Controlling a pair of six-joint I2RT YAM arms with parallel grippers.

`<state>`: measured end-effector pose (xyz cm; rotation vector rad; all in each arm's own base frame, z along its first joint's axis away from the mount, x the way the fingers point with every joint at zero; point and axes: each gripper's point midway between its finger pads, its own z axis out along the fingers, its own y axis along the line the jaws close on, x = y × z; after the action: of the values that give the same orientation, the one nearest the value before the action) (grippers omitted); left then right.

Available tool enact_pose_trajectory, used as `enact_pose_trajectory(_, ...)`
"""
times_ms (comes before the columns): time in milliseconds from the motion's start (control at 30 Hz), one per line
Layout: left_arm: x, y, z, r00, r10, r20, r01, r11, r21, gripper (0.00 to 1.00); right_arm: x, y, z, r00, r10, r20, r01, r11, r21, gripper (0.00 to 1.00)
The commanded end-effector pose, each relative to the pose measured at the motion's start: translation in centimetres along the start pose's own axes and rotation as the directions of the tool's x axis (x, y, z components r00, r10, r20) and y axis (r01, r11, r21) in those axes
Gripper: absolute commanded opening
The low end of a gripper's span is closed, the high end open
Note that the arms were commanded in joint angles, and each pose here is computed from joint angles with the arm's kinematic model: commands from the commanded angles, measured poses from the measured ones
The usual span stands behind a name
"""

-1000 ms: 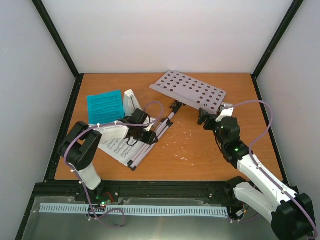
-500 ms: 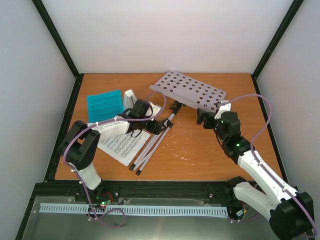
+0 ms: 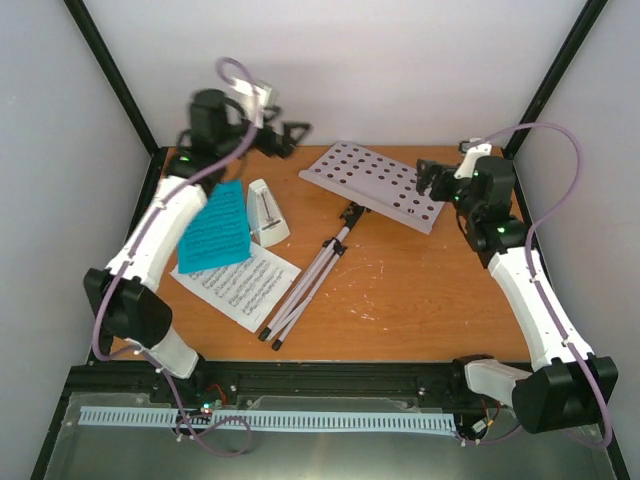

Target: Pack up the instrument practice props

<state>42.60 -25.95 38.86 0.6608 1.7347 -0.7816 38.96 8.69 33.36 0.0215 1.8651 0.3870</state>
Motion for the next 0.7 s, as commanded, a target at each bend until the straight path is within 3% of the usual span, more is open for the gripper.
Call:
enact_pose_trajectory(0,-2.4,9.1,-7.6,0.991,-0.102,0.082,0.118,0.964,-0.238,1.00,0.3,-4.3,-1.3,1.000,-0.005,-0.026,0.007,0.997,0.074,1.00)
enact_pose_trajectory(133,-0.1,16.9,-18.8,0.946,-0.138,0.293,0.268,0.841,-0.470,1.00,1.4,-9.9,-2.3,0.999,0.023,0.034,-0.029,0.980,0.199,1.00)
enact_pose_trajectory(200,4.6,20.9,-23.1,0.920,-0.185,0.345,0.363,0.728,-0.581,1.00,2.2,-11.7,-2.6,0.997,0.002,0.071,-0.020,0.968,0.252,1.00)
enact_pose_trajectory(267,9.5,24.7,-26.7,0.904,-0.191,0.382,0.420,0.562,-0.712,0.99,3.1,-12.9,-2.6,0.992,-0.049,0.118,0.012,0.956,0.293,1.00)
enact_pose_trajectory(333,14.0,26.8,-28.6,0.886,-0.222,0.407,0.464,0.443,-0.767,0.99,4.7,-13.7,-2.5,0.983,-0.091,0.158,0.037,0.949,0.313,1.00)
enact_pose_trajectory(667,22.8,24.5,-29.3,0.910,-0.083,0.406,0.402,0.411,-0.818,0.99,11.6,-15.3,-1.8,0.968,-0.178,0.175,0.114,0.938,0.328,1.00)
